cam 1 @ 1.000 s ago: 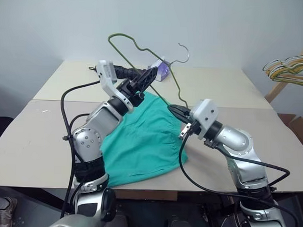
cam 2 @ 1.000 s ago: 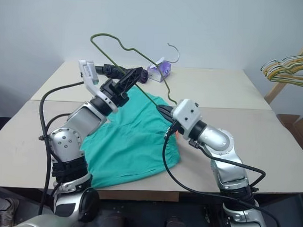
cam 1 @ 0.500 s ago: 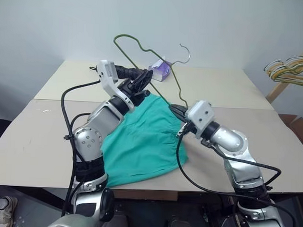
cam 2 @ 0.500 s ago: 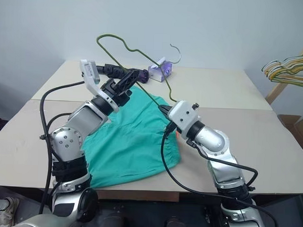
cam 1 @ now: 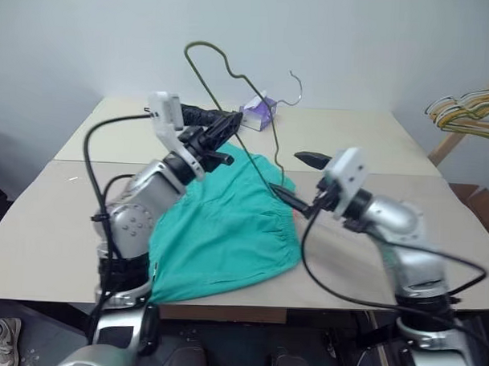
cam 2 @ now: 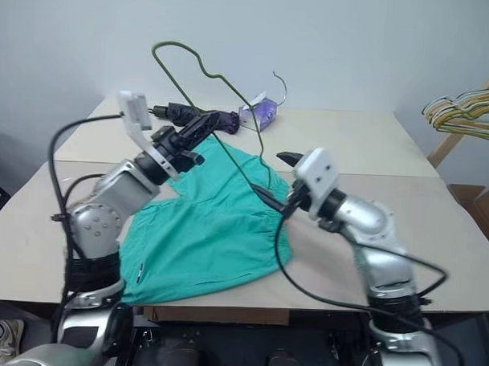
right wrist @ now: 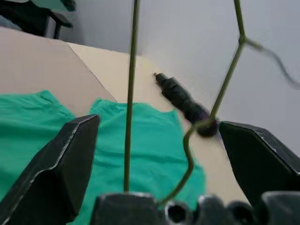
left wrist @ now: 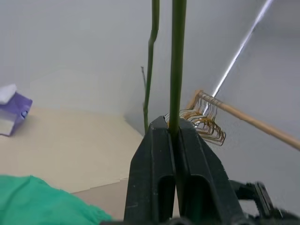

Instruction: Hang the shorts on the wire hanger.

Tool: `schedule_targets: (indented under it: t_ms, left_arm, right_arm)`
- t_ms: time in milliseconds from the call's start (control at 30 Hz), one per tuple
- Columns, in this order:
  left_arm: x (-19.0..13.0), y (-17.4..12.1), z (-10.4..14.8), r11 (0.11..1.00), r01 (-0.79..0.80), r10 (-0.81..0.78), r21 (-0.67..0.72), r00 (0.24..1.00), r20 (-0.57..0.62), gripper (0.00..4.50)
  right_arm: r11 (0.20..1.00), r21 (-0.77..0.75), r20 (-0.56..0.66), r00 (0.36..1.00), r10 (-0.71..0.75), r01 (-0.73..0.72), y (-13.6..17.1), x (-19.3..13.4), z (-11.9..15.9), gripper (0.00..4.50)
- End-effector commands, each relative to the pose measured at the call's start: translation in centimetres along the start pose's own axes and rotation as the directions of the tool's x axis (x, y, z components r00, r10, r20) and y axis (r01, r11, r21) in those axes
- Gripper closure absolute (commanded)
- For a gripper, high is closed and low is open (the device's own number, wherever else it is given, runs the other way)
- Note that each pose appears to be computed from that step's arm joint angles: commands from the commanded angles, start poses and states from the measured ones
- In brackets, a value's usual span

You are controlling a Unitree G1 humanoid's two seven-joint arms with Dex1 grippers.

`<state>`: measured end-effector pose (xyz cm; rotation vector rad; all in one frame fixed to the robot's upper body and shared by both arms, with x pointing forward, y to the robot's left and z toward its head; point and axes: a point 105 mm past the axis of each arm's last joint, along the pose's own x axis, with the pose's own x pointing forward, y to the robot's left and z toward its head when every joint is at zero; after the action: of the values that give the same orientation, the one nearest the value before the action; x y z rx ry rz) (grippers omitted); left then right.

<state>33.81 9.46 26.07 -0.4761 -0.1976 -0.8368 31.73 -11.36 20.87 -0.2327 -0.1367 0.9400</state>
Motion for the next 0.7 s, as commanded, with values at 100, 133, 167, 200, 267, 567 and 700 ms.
schedule_targets:
  t_ms: [100, 133, 167, 200, 267, 567, 700]
  left_arm:
    - [-2.2, -2.1, 4.9, 0.945, 0.319, -0.323, 0.075, 0.945, 0.053, 4.5]
    - [-2.7, -2.3, 5.5, 0.926, 0.37, -0.375, 0.075, 0.925, 0.058, 4.5]
    - [-3.3, -2.5, 6.3, 0.903, 0.426, -0.429, 0.058, 0.9, 0.073, 4.5]
    - [-3.9, -2.5, 6.9, 0.882, 0.471, -0.472, 0.038, 0.877, 0.089, 4.5]
    - [-4.7, -2.3, 7.9, 0.853, 0.521, -0.52, 0.025, 0.846, 0.114, 4.5]
    - [-5.7, -2.8, 8.2, 0.8, 0.6, -0.597, 0.017, 0.792, 0.128, 4.5]
    - [-5.5, -3.0, 7.7, 0.798, 0.602, -0.6, 0.018, 0.792, 0.116, 4.5]
  right_arm:
    - [0.877, 0.388, -0.02, 0.949, 0.316, -0.284, -0.3, -2.4, 1.5, 0.02]
    - [0.838, 0.44, -0.02, 0.929, 0.369, -0.323, -0.1, -2.5, 1.3, 0.02]
    - [0.797, 0.479, -0.016, 0.904, 0.427, -0.368, 0.3, -2.5, 1.2, 0.02]
    - [0.765, 0.506, -0.015, 0.883, 0.469, -0.398, 0.7, -2.3, 1.1, 0.02]
    - [0.718, 0.543, -0.006, 0.852, 0.523, -0.436, 1.4, -1.2, 1.0, 0.02]
    - [0.645, 0.529, 0.045, 0.777, 0.628, -0.551, 3.5, 1.9, 2.1, 0.02]
    - [0.626, 0.513, 0.054, 0.75, 0.659, -0.587, 4.1, 2.1, 2.6, 0.02]
